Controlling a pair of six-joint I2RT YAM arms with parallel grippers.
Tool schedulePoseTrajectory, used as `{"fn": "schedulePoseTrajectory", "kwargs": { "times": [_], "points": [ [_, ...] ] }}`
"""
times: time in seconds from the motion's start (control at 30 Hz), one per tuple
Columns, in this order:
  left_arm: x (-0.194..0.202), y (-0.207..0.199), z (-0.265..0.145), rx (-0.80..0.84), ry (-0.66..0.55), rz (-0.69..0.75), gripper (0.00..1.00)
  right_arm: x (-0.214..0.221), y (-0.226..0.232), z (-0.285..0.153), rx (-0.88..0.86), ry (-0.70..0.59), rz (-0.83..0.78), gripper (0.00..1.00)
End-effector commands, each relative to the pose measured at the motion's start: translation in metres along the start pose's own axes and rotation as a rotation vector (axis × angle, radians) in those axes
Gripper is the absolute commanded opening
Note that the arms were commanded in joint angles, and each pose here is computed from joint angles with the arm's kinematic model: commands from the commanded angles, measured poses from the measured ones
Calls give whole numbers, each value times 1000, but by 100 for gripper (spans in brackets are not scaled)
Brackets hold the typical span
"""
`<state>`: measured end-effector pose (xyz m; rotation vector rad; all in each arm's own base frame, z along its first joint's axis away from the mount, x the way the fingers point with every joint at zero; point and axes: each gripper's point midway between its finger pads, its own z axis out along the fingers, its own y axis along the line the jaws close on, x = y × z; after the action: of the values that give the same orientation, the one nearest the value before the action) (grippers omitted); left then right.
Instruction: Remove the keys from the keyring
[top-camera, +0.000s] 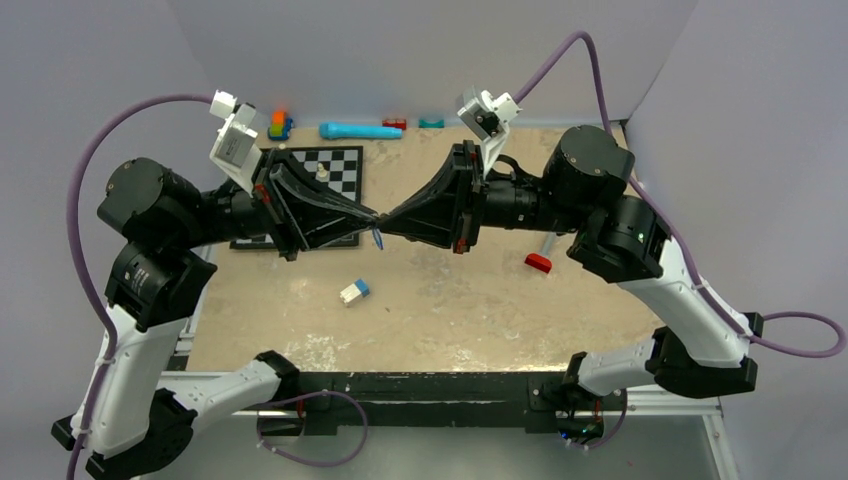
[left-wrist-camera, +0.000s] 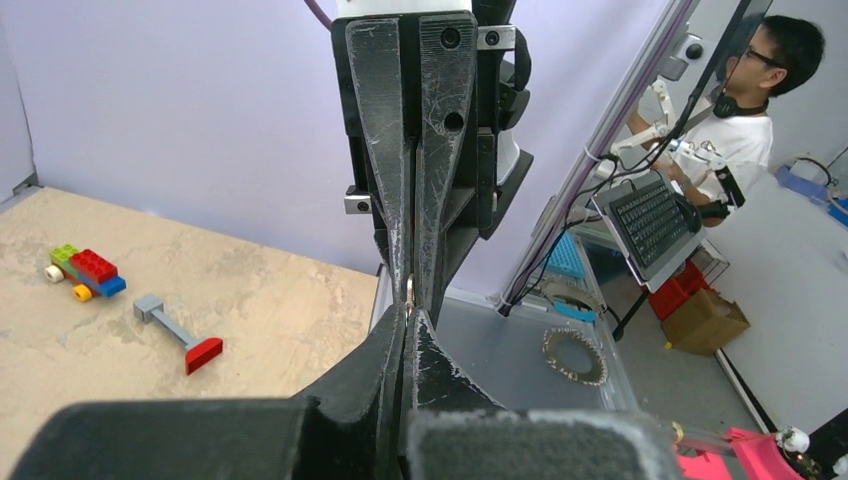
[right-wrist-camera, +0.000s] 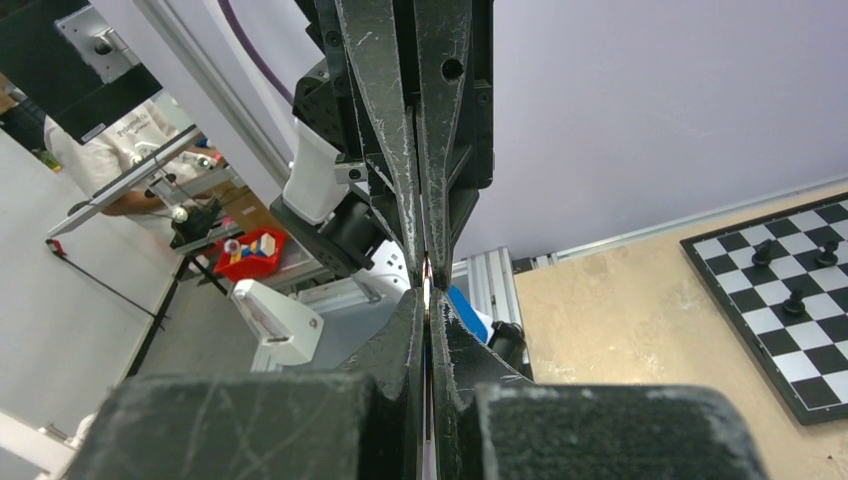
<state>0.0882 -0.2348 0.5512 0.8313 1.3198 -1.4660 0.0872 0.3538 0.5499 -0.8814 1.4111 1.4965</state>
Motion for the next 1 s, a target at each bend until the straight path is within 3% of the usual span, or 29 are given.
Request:
{"fn": "schedulePoseTrajectory", "kwargs": {
  "times": [0.0,0.47,0.97],
  "points": [
    [-9,1,5,13,-43,5,0,-24,3,8,-6,-84,-12,0],
    [-32,-1,3,16,-237,-40,0,-41,0,13,-8,-211,-12,0],
    [-48,2,-1,30,-395,-97,0,-44,-3,26,-36,-264,3,0]
  ]
}}
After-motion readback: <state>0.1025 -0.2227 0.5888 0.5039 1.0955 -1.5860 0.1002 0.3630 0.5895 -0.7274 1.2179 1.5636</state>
